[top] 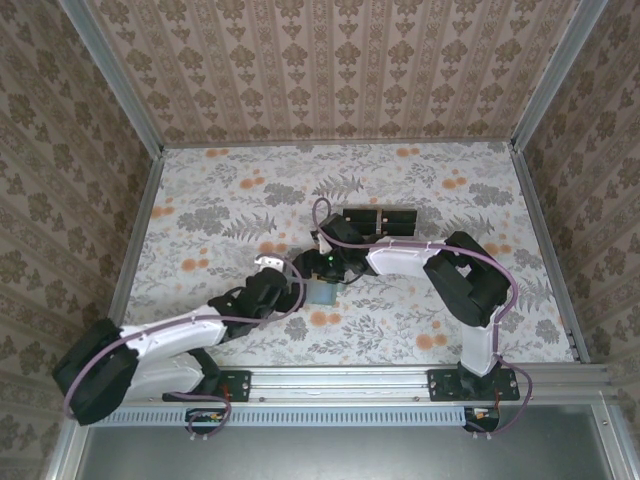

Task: Put the credit cards into the card holder
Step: Flip over the card slot on the card holder.

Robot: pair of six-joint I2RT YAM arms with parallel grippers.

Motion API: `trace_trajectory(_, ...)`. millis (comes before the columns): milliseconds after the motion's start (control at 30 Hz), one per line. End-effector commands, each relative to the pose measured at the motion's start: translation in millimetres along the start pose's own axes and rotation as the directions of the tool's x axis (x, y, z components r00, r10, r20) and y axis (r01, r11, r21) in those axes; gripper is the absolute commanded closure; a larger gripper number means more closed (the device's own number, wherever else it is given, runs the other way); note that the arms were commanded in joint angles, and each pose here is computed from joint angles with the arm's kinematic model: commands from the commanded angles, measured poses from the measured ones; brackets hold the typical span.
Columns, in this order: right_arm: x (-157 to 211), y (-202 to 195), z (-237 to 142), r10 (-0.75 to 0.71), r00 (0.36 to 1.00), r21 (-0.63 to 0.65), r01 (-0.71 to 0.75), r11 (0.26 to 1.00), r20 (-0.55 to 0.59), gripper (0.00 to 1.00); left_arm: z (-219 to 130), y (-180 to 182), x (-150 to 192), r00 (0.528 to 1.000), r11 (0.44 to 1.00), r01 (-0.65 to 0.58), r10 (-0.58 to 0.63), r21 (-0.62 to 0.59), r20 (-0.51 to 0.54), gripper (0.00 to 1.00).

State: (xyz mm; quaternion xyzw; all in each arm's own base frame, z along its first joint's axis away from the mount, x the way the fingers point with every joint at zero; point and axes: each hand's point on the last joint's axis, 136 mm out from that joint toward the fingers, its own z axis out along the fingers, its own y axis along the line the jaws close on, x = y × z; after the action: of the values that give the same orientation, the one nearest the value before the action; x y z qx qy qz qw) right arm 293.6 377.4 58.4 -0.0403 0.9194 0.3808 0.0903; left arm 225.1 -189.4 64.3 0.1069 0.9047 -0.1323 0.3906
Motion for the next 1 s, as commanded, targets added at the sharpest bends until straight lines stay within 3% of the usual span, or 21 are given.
trace_trajectory(0,-4.6,26.5,-2.3,-0.027,1.0,-0.032,0.027,0.999,-0.006,0.37,-13.1,14.2,0.8,0.999,0.999,0.037,-0.036,-0.035,0.034,0.09)
trace_trajectory(333,-12.2,52.8,19.9,-0.075,0.995,-0.02,0.074,0.997,-0.059,0.37,-40.1,34.0,-7.8,0.992,0.994,0.082,-0.075,-0.069,0.105,0.08)
trace_trajectory(567,-21.3,65.7,-43.1,-0.172,0.984,-0.004,0.173,0.985,0.041,0.37,-38.2,35.1,-6.2,0.99,0.99,0.117,-0.111,-0.077,0.083,0.06)
trace_trajectory(700,-23.3,45.2,-85.7,-0.251,0.965,0.116,0.241,0.963,0.075,0.37,-34.3,33.8,-6.3,0.988,0.987,0.143,-0.139,-0.07,0.062,0.06)
trace_trajectory(833,-30.5,6.4,-126.4,-0.385,0.921,0.37,0.34,0.864,0.053,0.38,-30.6,33.8,-12.4,0.988,0.986,0.15,-0.148,-0.073,0.033,0.04)
trace_trajectory(967,-42.6,-29.4,-159.8,-0.528,0.847,0.599,0.451,0.662,-0.054,0.4,-26.9,36.6,-21.9,0.986,0.983,0.165,-0.165,-0.076,0.002,0.0)
